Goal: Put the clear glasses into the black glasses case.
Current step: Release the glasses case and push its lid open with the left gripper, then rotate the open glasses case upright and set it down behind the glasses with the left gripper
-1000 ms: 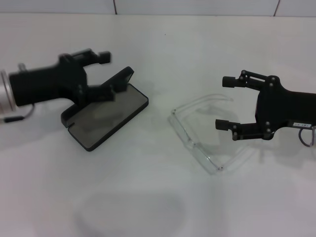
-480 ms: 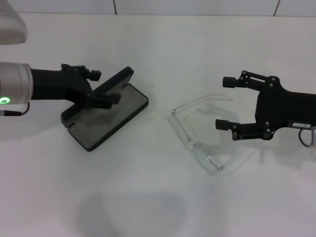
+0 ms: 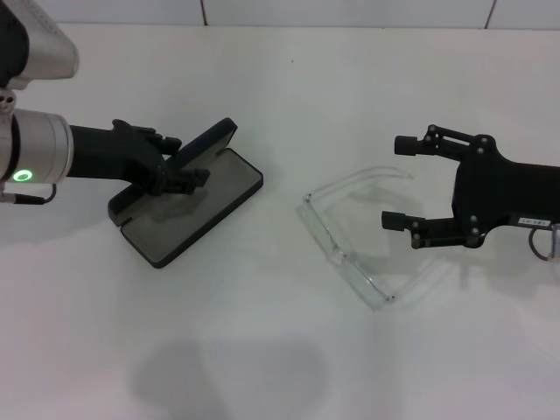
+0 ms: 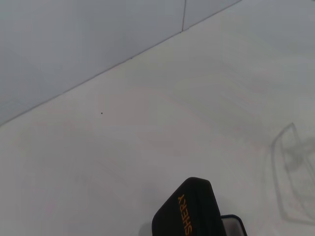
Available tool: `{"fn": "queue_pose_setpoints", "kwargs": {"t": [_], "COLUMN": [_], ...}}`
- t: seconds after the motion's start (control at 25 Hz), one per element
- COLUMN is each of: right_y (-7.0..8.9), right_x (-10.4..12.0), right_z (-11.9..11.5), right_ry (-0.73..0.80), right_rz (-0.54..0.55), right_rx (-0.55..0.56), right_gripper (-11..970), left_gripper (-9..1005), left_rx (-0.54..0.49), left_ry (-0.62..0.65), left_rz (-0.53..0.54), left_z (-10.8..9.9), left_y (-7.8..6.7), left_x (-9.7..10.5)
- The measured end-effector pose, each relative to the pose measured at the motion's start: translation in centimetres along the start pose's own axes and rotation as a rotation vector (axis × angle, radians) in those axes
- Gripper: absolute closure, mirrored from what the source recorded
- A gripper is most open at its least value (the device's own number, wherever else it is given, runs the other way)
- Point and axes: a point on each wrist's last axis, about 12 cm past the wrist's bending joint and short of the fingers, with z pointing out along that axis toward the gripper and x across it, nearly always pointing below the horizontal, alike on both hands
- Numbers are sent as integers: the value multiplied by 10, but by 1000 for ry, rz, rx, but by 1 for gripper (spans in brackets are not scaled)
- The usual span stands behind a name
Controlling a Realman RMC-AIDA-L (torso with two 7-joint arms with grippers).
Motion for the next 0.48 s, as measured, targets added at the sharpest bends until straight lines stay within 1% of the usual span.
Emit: {"fn": "queue_pose_setpoints", "kwargs": {"t": [0.24, 0.48], "right_y": [0, 3], "right_x": [0, 2], "right_z": [0, 1], "right_ry": [0, -7], "right_rz": [-19, -20], "right_rx": [4, 1], "right_gripper": [87, 89], "left_gripper": [480, 593], "left_rx": [-3, -10], "left_ry": [3, 3], "left_rz": [3, 2], "left_z": [-1, -2], "left_y": [1, 3], "left_x": [0, 0]}}
